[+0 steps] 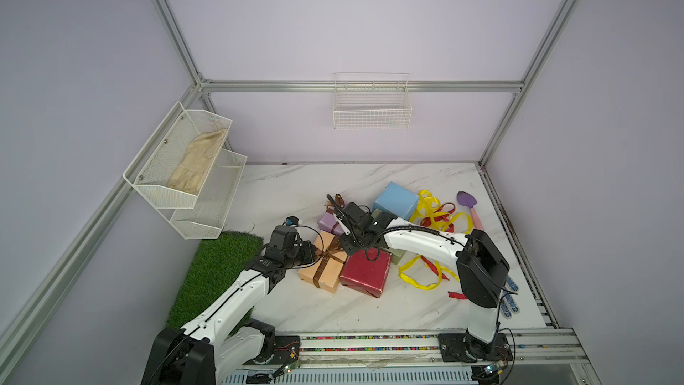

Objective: Untie the ribbon bows on the gift boxes
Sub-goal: Untie the ribbon from the gift box.

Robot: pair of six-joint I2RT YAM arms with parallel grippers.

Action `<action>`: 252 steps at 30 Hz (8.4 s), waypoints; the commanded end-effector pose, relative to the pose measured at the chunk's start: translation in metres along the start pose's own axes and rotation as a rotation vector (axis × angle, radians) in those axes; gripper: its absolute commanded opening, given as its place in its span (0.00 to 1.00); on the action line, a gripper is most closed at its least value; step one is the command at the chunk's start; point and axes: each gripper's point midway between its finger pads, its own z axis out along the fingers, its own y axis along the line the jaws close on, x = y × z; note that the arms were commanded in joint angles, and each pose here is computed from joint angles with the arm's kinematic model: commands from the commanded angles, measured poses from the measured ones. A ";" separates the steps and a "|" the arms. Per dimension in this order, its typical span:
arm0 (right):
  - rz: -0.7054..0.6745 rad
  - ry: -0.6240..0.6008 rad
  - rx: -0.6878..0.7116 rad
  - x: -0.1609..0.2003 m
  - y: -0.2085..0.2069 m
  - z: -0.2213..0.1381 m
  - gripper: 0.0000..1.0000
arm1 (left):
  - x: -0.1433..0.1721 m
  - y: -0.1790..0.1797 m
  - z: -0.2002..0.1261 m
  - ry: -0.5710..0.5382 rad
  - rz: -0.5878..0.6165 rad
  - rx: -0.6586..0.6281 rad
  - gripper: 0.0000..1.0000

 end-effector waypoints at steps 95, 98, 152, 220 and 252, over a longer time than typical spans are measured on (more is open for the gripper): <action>0.016 -0.245 -0.110 -0.030 0.014 -0.021 0.05 | -0.046 -0.075 0.006 -0.011 0.243 0.304 0.04; 0.016 -0.238 -0.119 -0.024 0.015 -0.022 0.19 | -0.050 -0.075 0.002 -0.027 0.242 0.296 0.00; 0.014 -0.315 -0.394 0.018 0.077 -0.008 0.31 | -0.042 -0.069 0.022 0.028 0.225 0.284 0.06; -0.040 -0.349 -0.295 -0.011 0.072 -0.024 0.36 | -0.121 -0.065 -0.111 -0.440 0.181 0.104 0.03; -0.124 -0.354 -0.343 -0.017 0.087 -0.015 0.00 | -0.115 -0.008 -0.065 -0.371 0.099 -0.144 0.22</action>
